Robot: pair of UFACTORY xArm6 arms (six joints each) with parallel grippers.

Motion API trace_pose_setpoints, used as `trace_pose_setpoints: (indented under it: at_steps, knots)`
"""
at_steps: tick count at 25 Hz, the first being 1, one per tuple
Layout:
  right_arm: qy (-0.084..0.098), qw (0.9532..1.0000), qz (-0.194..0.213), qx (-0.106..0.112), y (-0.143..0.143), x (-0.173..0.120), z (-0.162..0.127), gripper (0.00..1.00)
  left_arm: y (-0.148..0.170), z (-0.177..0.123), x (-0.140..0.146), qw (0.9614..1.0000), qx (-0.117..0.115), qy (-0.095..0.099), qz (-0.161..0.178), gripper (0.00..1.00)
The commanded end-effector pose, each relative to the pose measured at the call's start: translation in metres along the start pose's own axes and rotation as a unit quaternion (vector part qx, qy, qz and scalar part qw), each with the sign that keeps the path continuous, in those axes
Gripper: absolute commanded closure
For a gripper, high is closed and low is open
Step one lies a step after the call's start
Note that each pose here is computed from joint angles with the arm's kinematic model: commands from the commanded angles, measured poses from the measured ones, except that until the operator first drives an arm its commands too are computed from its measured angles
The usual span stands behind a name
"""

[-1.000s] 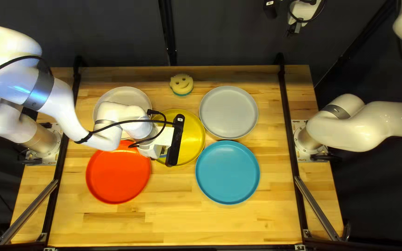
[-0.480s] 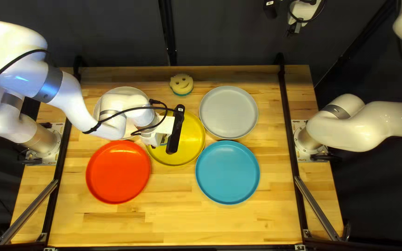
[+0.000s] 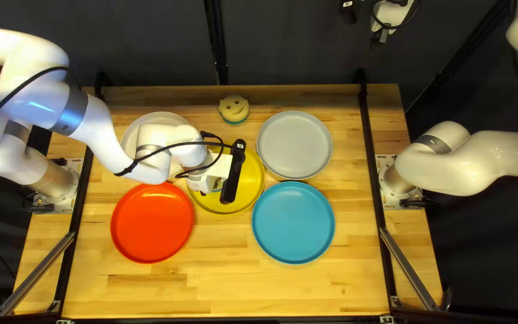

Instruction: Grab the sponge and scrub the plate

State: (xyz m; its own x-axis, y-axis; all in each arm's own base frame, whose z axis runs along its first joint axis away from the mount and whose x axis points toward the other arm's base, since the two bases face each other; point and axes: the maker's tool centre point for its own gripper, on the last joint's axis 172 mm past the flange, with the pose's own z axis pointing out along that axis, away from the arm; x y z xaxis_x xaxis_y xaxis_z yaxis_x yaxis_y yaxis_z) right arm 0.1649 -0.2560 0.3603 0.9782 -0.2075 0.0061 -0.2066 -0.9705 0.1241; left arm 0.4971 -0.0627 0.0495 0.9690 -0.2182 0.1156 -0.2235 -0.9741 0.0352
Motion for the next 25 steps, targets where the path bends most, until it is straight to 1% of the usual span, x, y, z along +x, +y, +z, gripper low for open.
trace_pose_setpoints:
  at_steps: [1, 6, 8, 13, 16, 20, 22, 25]
  knots:
    - [0.0, 1.0, 0.0, 0.0, 0.0, 0.0, 0.0, 0.0, 0.011, -0.002, 0.009, 1.0, 0.0, 0.002, 0.004, 1.0]
    - [0.0, 1.0, 0.0, 0.0, 0.0, 0.0, 0.0, 0.0, 0.013, -0.003, 0.015, 0.9999, -0.002, 0.007, 0.007, 1.0]
    - [0.0, 1.0, 0.0, 0.0, 0.0, 0.0, 0.0, 0.0, 0.007, -0.001, 0.015, 0.9999, -0.003, 0.005, 0.009, 1.0]
    - [0.0, 1.0, 0.0, 0.0, 0.0, 0.0, 0.0, 0.0, -0.022, 0.001, 0.01, 0.9999, -0.005, -0.001, 0.009, 1.0]
    - [0.0, 1.0, 0.0, 0.0, 0.0, 0.0, 0.0, 0.0, -0.04, -0.005, 0.015, 0.9999, -0.004, -0.004, 0.012, 1.0]
    - [0.0, 1.0, 0.0, 0.0, 0.0, 0.0, 0.0, 0.0, -0.065, -0.003, 0.019, 0.9997, -0.009, -0.011, 0.021, 1.0]
    - [0.0, 1.0, 0.0, 0.0, 0.0, 0.0, 0.0, 0.0, -0.072, -0.002, 0.017, 0.9996, -0.012, -0.014, 0.023, 1.0]
    - [0.0, 1.0, 0.0, 0.0, 0.0, 0.0, 0.0, 0.0, -0.073, -0.004, 0.017, 0.9995, -0.015, -0.015, 0.024, 1.0]
